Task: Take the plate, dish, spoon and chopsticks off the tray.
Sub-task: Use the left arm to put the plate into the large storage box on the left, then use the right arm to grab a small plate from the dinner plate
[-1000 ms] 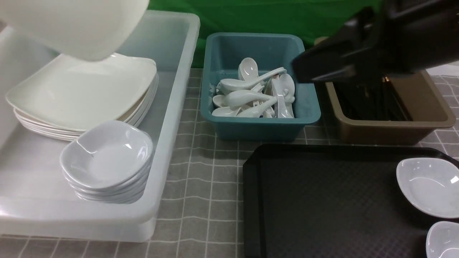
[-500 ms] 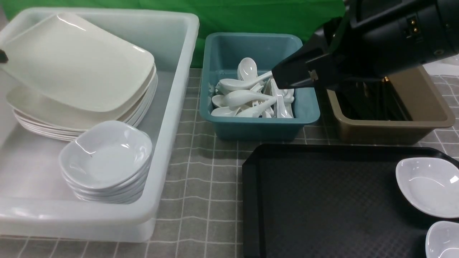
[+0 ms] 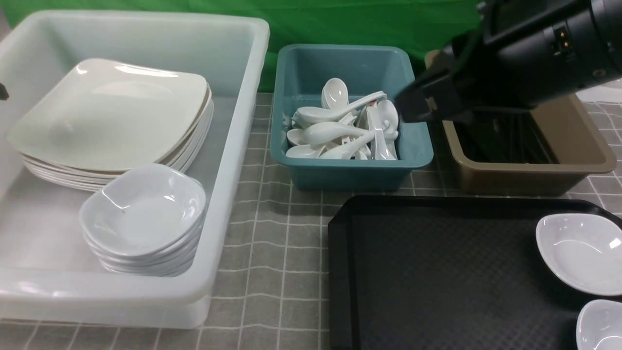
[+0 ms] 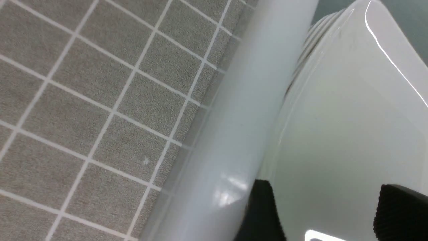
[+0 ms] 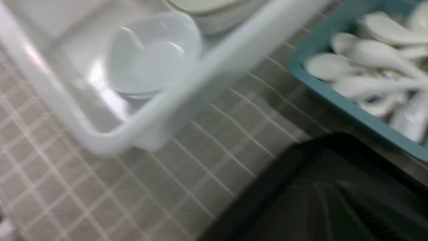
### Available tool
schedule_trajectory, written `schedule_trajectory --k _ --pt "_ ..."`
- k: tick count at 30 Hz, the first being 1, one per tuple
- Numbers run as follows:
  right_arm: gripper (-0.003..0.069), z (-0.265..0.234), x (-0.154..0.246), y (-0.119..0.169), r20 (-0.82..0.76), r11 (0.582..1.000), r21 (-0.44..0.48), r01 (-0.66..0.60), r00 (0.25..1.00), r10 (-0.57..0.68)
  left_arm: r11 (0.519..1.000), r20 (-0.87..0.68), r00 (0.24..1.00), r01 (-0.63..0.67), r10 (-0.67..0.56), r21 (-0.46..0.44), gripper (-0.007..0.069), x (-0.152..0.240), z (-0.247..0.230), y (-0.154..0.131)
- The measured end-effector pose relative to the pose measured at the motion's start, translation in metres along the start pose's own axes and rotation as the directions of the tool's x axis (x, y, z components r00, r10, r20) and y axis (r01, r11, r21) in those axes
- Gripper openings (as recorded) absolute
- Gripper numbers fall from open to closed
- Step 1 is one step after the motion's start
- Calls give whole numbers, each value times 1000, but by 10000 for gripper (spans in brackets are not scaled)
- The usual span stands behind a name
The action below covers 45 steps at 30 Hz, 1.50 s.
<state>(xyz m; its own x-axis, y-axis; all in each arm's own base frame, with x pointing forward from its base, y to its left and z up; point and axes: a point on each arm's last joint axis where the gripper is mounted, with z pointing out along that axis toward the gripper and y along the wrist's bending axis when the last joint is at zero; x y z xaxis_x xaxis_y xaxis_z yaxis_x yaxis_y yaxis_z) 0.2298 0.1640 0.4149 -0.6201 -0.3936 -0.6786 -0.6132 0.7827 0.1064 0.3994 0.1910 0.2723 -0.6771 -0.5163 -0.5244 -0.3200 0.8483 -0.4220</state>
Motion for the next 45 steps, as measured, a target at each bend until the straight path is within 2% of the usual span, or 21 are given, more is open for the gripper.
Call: schedule_trajectory --k 1,2,5,7,8,9,10,12,14,15,16,17,18,20,25,27,33,34,37,39,45 --pt "23 0 1 -4 -13 1000 31 3 1000 -2 1000 0 1000 -1 1 1 434 0 -1 -1" --pt "23 -2 6 -22 -56 983 174 -50 997 60 1000 4 1000 -19 19 18 405 -3 -9 -10" --pt "24 -10 18 -60 -116 913 389 -121 977 179 991 4 994 -108 108 84 244 -1 -24 -48" --pt "27 -14 29 -84 -141 861 479 -173 953 270 965 1 975 -219 222 147 103 7 -36 -87" --pt "27 -14 29 -84 -141 860 480 -174 952 271 963 -2 974 -224 227 148 103 7 -36 -87" --pt "40 -13 41 -105 -167 819 530 -220 920 355 920 -3 942 -328 337 215 40 21 -45 -127" --pt "50 -12 44 -109 -175 811 539 -229 911 373 908 -4 933 -350 360 231 32 24 -48 -136" --pt "109 0 64 -132 -227 771 575 -274 852 472 819 -2 864 -476 503 321 9 51 -59 -192" --pt "211 16 82 -143 -286 762 581 -286 805 520 730 5 786 -577 618 366 4 76 -69 -230" --pt "286 27 91 -146 -312 763 580 -285 788 531 666 -1 722 -637 692 388 2 95 -74 -253" --pt "300 30 94 -147 -322 765 577 -285 782 534 656 -2 713 -645 701 391 2 99 -75 -257" --pt "403 43 102 -149 -342 772 569 -283 772 535 589 -18 636 -703 771 398 1 121 -78 -278" --pt "416 49 106 -149 -344 777 563 -281 775 531 570 -20 618 -713 786 408 1 128 -79 -284" --pt "552 76 117 -150 -353 800 537 -270 789 503 484 -51 509 -775 859 406 1 164 -85 -312" --pt "587 120 130 -160 -373 818 513 -261 791 486 380 -88 380 -822 921 425 1 208 -104 -337" --pt "582 134 135 -165 -392 819 514 -255 779 489 370 -88 369 -827 925 424 1 212 -111 -338" --pt "546 173 158 -176 -469 821 519 -237 724 506 416 -62 423 -839 904 350 1 206 -152 -316" --pt "514 176 160 -177 -478 823 520 -231 720 504 422 -55 429 -842 901 335 1 205 -160 -309" --pt "281 178 158 -177 -478 829 517 -214 730 487 451 -35 462 -844 886 292 1 205 -188 -282" --pt "171 175 153 -176 -480 835 516 -192 742 468 466 -29 478 -840 878 279 1 207 -198 -270" --pt "113 163 126 -150 -444 869 473 -144 813 376 547 46 568 -808 822 218 1 216 -242 -225"
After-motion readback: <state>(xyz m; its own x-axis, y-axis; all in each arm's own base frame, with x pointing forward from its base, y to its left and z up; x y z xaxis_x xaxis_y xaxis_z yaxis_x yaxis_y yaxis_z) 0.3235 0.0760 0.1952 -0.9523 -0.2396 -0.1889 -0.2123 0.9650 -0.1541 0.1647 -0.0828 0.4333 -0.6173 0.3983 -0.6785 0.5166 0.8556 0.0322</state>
